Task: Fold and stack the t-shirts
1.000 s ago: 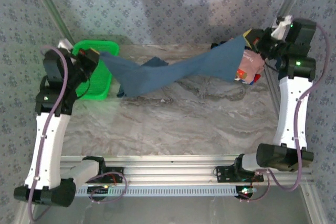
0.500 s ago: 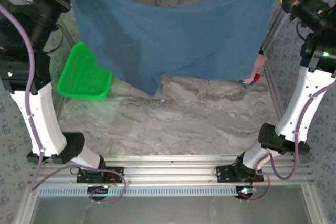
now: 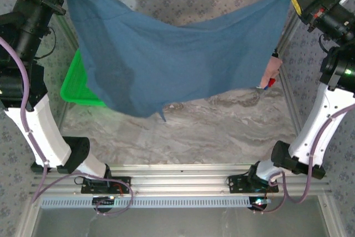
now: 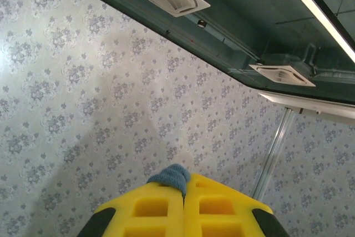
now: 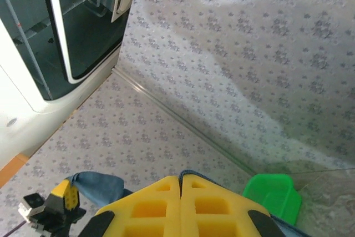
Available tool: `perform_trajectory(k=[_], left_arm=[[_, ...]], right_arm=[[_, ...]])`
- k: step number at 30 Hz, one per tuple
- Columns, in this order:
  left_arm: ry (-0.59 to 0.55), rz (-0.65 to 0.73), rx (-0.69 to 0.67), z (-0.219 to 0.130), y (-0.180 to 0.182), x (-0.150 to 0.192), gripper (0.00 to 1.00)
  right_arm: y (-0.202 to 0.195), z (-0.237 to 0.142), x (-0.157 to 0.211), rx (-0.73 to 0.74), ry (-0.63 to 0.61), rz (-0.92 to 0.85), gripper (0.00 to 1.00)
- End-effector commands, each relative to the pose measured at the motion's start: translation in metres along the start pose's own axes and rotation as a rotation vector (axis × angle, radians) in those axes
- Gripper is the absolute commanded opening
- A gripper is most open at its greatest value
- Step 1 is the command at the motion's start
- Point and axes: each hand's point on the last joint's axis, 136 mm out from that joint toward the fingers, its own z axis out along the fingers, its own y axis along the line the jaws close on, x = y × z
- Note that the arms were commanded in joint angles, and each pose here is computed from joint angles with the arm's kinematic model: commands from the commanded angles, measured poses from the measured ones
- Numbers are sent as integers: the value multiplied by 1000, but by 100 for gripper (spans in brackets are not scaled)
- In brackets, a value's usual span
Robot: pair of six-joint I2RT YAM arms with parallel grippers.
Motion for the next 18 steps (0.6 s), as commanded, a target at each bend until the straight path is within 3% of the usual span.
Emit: perform_trajectory(k=[1, 11, 18], left_arm=[[-125, 113, 57, -32, -34, -40, 0], [-156, 182, 23, -53, -41, -51, 0], [-62, 208, -63, -43, -14, -25, 0]], right_arm=[[33, -10, 21, -54, 34, -35, 0], [61, -25, 46, -74, 68, 3, 0], [2, -25, 62, 43, 91, 116, 0]])
